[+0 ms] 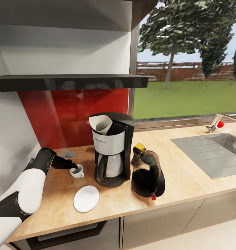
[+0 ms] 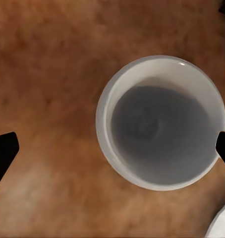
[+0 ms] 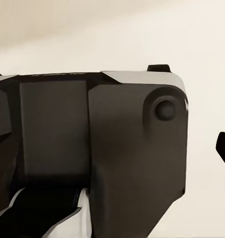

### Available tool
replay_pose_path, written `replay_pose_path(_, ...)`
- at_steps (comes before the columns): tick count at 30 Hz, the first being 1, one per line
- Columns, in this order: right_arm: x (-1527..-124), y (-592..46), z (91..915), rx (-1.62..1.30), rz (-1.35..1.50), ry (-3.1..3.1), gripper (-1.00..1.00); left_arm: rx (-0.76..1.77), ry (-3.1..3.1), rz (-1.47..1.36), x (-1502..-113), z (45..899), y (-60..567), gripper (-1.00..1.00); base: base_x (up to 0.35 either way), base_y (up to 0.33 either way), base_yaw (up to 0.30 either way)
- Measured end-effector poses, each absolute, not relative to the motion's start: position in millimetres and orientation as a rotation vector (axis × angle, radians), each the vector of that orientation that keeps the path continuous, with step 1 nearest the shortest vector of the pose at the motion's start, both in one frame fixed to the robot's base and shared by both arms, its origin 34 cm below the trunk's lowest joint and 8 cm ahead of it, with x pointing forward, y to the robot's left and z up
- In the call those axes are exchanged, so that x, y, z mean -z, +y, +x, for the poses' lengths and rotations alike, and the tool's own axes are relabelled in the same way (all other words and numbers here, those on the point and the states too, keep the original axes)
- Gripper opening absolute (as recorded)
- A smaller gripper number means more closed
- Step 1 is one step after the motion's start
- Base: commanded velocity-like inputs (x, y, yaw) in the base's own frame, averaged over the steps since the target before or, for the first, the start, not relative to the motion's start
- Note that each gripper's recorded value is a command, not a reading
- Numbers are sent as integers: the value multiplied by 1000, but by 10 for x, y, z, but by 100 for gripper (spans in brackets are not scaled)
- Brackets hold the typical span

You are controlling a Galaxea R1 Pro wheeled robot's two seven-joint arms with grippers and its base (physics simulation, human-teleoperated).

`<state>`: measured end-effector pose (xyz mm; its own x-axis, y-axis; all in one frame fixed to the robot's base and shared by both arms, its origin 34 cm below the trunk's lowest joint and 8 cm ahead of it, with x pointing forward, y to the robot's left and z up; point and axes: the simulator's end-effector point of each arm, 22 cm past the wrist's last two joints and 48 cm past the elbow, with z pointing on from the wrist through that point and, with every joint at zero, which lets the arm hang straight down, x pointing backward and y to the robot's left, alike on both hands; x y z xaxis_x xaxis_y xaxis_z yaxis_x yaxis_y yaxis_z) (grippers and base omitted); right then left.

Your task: Set up a coffee station on the kitchen countertop: keep the coffee maker on the countertop, move the bottle of coffee from the kitchen shelf to the counter next to the coffee maker, place a paper coffee filter on top of the coffee maker, put the saucer next to the coffee maker with the coffee cup on the saucer, and place the electric kettle next to the coffee maker.

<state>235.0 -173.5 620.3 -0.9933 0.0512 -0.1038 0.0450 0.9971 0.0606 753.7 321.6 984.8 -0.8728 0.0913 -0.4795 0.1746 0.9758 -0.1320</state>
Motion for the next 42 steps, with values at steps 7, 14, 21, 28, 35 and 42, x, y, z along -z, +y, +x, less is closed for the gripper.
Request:
replay_pose_path(7,-6203,-1735,2351,-88,73,3034,100,236,2638,191,-9814,7517,3213,100,12,0,0)
replay_pose_path(14,-6203,-1730,2351,-89,73,3034,100,237,2639,191,-9810,7515,3210,100,42,0,0)
replay_pose_path(21,-6202,-1735,2345,-88,73,3035,100,238,2663,187,-9659,7402,3220,100,10,0,0)
replay_pose_path(28,-6201,-1739,2342,-87,71,3036,100,247,2657,172,-9643,7387,3232,100,0,0,0)
replay_pose_path(35,-6202,-1740,2339,-87,71,3036,100,258,2651,167,-9654,7393,3219,100,38,0,0)
replay_pose_path(42,-6201,-1739,2342,-87,71,3036,100,258,2652,167,-9650,7395,3218,100,59,0,0)
